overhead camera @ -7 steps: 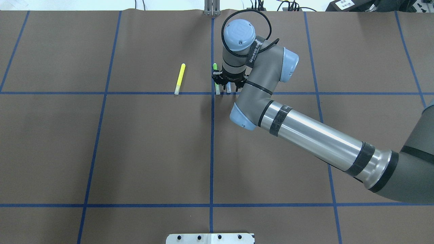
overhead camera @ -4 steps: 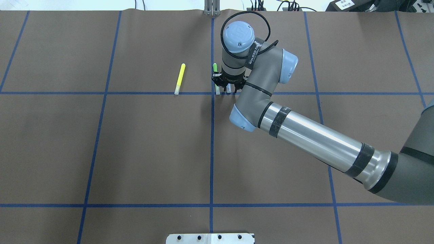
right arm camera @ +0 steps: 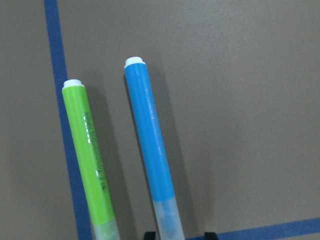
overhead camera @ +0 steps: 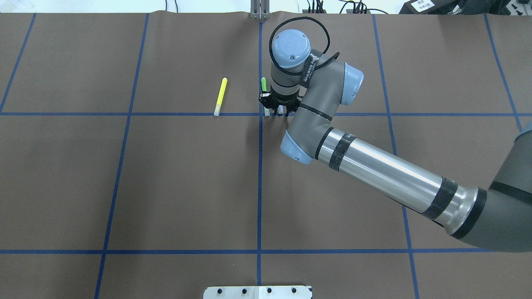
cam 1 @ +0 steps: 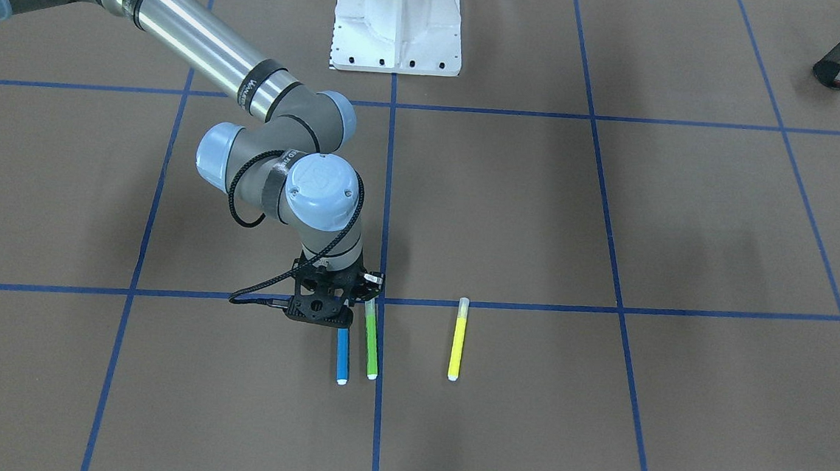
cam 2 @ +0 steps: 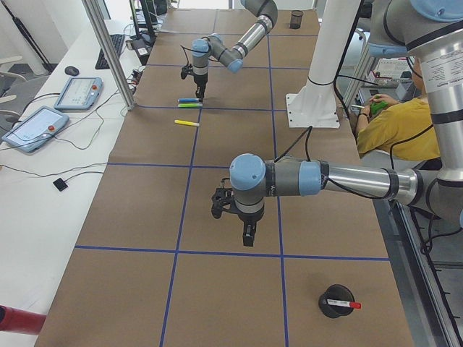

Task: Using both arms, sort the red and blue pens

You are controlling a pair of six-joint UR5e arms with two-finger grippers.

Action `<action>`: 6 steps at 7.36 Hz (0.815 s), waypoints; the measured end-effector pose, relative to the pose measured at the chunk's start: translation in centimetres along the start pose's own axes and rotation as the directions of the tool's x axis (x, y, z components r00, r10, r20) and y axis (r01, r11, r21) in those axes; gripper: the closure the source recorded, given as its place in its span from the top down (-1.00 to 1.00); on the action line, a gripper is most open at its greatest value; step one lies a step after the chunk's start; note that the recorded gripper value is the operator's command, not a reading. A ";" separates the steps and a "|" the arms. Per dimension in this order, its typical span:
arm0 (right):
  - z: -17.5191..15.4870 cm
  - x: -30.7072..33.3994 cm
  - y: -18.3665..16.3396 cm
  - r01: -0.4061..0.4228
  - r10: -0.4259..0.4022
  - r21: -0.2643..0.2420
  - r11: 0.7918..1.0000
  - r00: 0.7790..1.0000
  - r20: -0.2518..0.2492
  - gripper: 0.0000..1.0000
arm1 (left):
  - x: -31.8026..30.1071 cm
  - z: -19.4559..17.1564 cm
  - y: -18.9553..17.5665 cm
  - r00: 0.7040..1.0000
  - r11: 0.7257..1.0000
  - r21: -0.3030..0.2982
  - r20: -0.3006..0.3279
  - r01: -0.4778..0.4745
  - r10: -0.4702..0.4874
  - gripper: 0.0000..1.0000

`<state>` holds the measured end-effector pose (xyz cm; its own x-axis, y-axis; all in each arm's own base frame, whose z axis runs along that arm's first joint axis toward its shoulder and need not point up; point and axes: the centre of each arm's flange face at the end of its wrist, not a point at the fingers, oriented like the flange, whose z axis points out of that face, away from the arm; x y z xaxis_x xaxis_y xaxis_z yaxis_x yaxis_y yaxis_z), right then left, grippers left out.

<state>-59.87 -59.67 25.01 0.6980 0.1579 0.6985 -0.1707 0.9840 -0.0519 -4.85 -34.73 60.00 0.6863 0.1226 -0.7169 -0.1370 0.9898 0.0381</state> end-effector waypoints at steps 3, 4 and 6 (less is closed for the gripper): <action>0.2 0.0 0.2 0.006 -0.006 -0.002 1.000 1.000 -0.002 -0.35 | 0.0 0.0 0.0 1.000 1.000 0.000 0.000 0.001 -0.001 1.00; 0.2 0.0 0.2 0.024 -0.024 -0.002 1.000 1.000 -0.002 -0.35 | 0.0 0.0 0.0 1.000 1.000 0.000 0.000 0.001 -0.001 1.00; 0.2 0.0 0.2 0.076 -0.076 -0.001 0.997 0.997 -0.002 -0.35 | 0.0 0.0 0.0 1.000 1.000 0.000 0.000 0.000 0.000 1.00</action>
<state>-60.02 -59.50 25.19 0.7105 0.0825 0.6988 -0.1160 0.9933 0.0007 -4.85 -34.73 60.00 0.6863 0.1228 -0.7169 -0.1372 0.9898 0.0383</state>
